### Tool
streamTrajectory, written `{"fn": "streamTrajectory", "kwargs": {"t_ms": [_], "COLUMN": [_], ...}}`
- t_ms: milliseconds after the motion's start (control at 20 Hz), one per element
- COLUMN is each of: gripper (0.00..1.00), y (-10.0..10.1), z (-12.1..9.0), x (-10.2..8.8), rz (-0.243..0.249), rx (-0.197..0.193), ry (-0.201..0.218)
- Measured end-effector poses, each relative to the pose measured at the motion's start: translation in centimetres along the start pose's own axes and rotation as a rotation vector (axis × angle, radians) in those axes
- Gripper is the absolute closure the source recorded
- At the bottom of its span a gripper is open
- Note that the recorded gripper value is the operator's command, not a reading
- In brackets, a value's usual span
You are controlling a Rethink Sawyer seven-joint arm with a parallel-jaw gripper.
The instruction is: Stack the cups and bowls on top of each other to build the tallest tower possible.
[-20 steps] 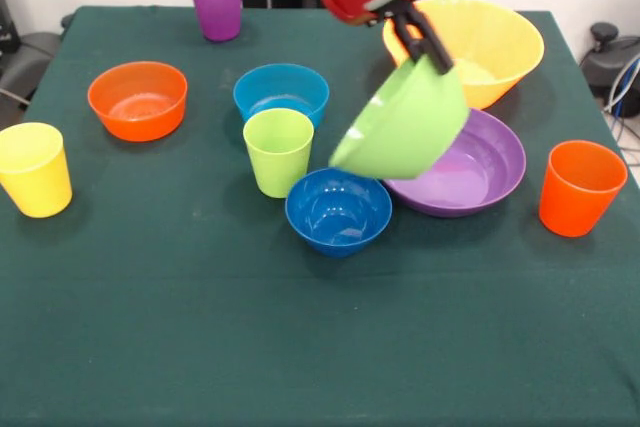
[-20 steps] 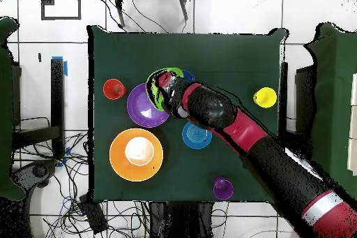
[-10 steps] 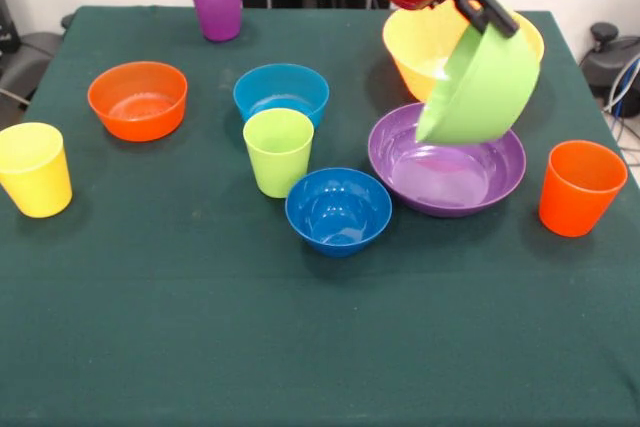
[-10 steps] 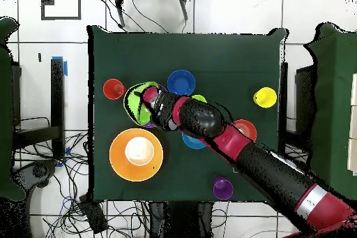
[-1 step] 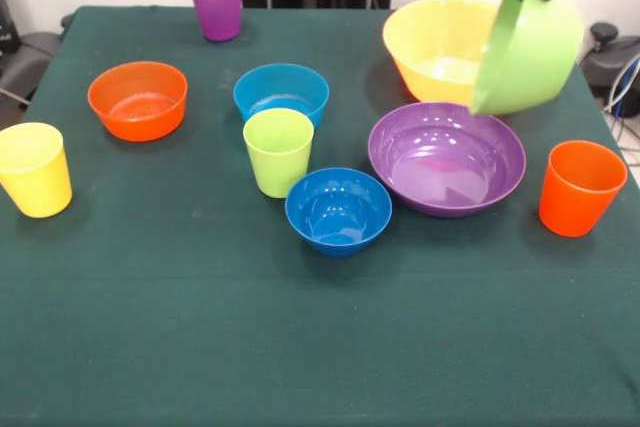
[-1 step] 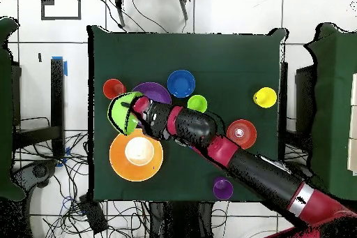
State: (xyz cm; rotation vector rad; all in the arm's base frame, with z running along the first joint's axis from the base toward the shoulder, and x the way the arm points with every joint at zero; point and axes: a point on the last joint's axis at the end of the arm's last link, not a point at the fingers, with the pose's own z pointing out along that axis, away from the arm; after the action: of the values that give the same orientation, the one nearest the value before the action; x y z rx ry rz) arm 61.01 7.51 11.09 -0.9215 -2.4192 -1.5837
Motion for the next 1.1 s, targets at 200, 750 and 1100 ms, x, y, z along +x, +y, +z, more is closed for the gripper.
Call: {"fn": "streamTrajectory", "kwargs": {"t_ms": [200, 750, 1100], "gripper": [1.0, 1.0, 1.0], "y": [-0.7, -2.0, -1.3], "z": [1.3, 2.6, 0.6], "x": [1.0, 2.8, 3.3], "rz": [0.059, 0.16, 0.156], "rx": [-0.068, -0.182, -0.212], "ry": [0.058, 0.203, 0.308]}}
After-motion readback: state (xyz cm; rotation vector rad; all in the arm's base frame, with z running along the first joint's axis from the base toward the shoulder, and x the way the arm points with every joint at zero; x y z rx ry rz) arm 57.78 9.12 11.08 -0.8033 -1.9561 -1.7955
